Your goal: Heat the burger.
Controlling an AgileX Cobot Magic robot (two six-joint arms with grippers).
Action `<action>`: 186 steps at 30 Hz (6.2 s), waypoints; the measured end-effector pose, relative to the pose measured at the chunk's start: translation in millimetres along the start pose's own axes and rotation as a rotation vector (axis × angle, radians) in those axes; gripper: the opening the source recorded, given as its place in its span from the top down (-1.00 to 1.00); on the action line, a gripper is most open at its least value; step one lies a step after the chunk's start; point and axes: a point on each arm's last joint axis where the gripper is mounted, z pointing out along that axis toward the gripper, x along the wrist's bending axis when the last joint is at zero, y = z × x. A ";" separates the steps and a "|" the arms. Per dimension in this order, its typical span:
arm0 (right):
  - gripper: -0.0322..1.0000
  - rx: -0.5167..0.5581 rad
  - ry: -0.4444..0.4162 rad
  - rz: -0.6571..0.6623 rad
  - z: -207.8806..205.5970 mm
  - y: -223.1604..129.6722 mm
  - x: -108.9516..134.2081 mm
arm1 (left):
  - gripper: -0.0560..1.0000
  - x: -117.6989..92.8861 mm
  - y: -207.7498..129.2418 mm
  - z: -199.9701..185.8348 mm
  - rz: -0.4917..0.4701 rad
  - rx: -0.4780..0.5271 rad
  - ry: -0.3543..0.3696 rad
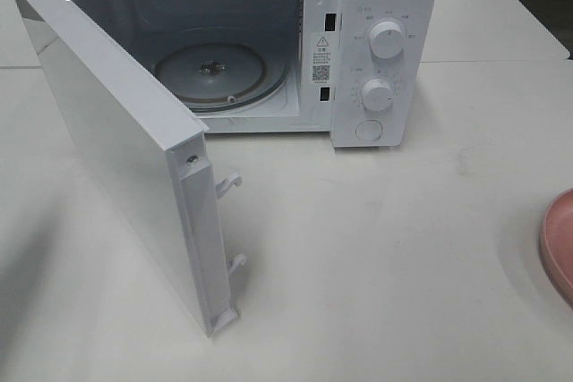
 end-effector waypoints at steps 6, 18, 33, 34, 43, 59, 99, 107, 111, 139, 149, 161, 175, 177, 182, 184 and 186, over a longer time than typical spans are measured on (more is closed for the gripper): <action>-0.52 0.000 0.000 0.000 0.0 0.0 0.0 | 0.89 -14.7 -12.8 19.0 -0.047 -0.005 -0.157; -0.52 0.000 0.000 0.000 0.0 0.0 0.0 | 0.89 -54.1 -29.0 51.2 -0.073 0.014 -0.393; -0.52 0.000 0.000 0.000 0.0 0.0 0.0 | 0.89 -104.0 -25.7 78.3 -0.151 0.032 -0.442; -0.52 0.000 0.000 0.000 0.0 0.0 0.0 | 0.89 -104.0 -25.7 78.3 -0.151 0.032 -0.442; -0.52 0.001 0.000 0.000 0.0 -0.1 0.0 | 0.89 -130.6 -18.8 95.2 -0.171 0.057 -0.416; -0.52 0.001 0.000 0.000 0.0 -0.1 0.0 | 0.89 -168.9 -2.8 136.5 -0.217 0.115 -0.402; -0.52 0.001 0.000 0.000 0.0 -0.1 0.0 | 0.89 -216.5 2.6 196.9 -0.149 0.380 -0.427; -0.52 0.001 0.000 0.000 0.0 -0.1 0.0 | 0.23 -203.9 18.7 163.0 -0.025 0.687 -0.467; -0.52 0.001 0.000 0.000 0.0 -0.1 0.0 | -0.49 -197.4 24.9 147.7 0.008 0.799 -0.473; -0.52 0.001 0.000 0.000 0.0 -0.1 0.0 | -0.98 -55.0 82.0 71.4 -0.102 1.260 -0.251; -0.52 0.001 0.000 0.000 0.0 -0.1 0.0 | -0.98 -0.6 67.0 18.1 -0.208 1.248 -0.105; -0.52 0.001 0.000 0.000 0.0 -0.1 0.0 | -0.98 1.3 44.0 -67.8 -0.215 1.001 -0.058; -0.52 0.001 0.000 0.000 0.0 -0.1 0.0 | -0.98 -4.3 27.6 -134.8 -0.179 0.659 -0.026; -0.52 0.001 0.000 0.000 0.0 -0.1 0.0 | -0.98 -4.8 28.9 -142.9 -0.176 0.607 -0.023; -0.52 0.001 0.000 0.000 0.0 -0.1 0.0 | -0.98 -6.5 30.6 -164.6 -0.168 0.469 -0.017; -0.52 0.001 0.000 0.000 0.0 -0.1 0.0 | -0.98 -6.8 30.5 -168.6 -0.166 0.443 -0.015; -0.52 0.001 0.000 0.000 0.0 -0.1 0.0 | -0.98 -7.4 30.2 -175.3 -0.163 0.400 -0.013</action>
